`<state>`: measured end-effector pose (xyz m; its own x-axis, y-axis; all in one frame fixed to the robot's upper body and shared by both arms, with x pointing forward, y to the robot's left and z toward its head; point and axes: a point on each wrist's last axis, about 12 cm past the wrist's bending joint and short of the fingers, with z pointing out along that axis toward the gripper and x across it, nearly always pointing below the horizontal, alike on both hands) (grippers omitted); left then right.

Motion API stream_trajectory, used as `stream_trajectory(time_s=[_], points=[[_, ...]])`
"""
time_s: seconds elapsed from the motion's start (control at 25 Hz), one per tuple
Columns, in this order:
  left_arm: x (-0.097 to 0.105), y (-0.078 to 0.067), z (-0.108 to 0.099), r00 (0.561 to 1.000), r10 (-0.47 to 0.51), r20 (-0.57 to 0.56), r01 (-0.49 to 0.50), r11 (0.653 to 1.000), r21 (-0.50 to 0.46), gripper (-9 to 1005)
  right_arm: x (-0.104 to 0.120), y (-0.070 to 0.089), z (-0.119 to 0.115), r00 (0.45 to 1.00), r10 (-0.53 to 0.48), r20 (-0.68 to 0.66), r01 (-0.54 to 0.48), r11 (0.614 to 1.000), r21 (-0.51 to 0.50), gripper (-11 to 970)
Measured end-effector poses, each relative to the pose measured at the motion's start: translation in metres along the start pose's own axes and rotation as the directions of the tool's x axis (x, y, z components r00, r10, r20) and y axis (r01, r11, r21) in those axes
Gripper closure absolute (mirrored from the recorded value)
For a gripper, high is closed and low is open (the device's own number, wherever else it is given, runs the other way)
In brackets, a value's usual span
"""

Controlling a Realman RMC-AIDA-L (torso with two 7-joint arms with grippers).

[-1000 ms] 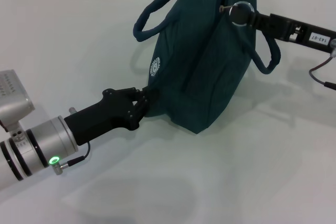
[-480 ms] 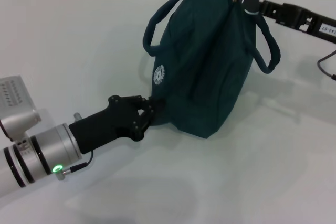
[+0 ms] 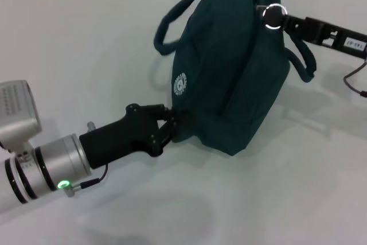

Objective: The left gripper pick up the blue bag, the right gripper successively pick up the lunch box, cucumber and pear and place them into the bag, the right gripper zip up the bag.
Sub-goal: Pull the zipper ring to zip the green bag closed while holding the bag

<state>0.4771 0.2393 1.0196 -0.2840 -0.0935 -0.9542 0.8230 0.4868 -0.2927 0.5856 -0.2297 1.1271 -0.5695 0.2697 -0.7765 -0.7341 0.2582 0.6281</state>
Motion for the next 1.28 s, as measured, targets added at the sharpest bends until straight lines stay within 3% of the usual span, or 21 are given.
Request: stream_trajectory(time_s=[0.28,0.68,0.8,1.04,1.28], points=[[-0.018,0.006,-0.001,0.989,-0.141,0.048,0.14,0.99,0.035,893,0.004,0.0,0.0,0.999,-0.033,-0.013,0.033,0.999,0.005,955],[-0.048,0.018,0.004,0.981,-0.195,0.014,0.193,0.977,0.089,463,0.009,0.001,0.003,0.997,-0.072,-0.016,0.072,0.997,-0.002,955],[-0.056,0.02,0.009,0.981,-0.193,0.01,0.191,0.976,0.102,256,0.009,0.001,0.003,0.997,-0.076,-0.016,0.076,0.997,-0.003,955],[-0.066,0.022,0.02,0.979,-0.202,-0.004,0.201,0.971,0.129,237,0.009,0.001,0.002,0.996,-0.085,-0.012,0.085,0.996,0.001,955],[-0.065,0.025,0.025,0.978,-0.209,0.004,0.208,0.973,0.098,235,0.011,0.001,0.003,0.996,-0.091,-0.008,0.091,0.996,0.0,955]])
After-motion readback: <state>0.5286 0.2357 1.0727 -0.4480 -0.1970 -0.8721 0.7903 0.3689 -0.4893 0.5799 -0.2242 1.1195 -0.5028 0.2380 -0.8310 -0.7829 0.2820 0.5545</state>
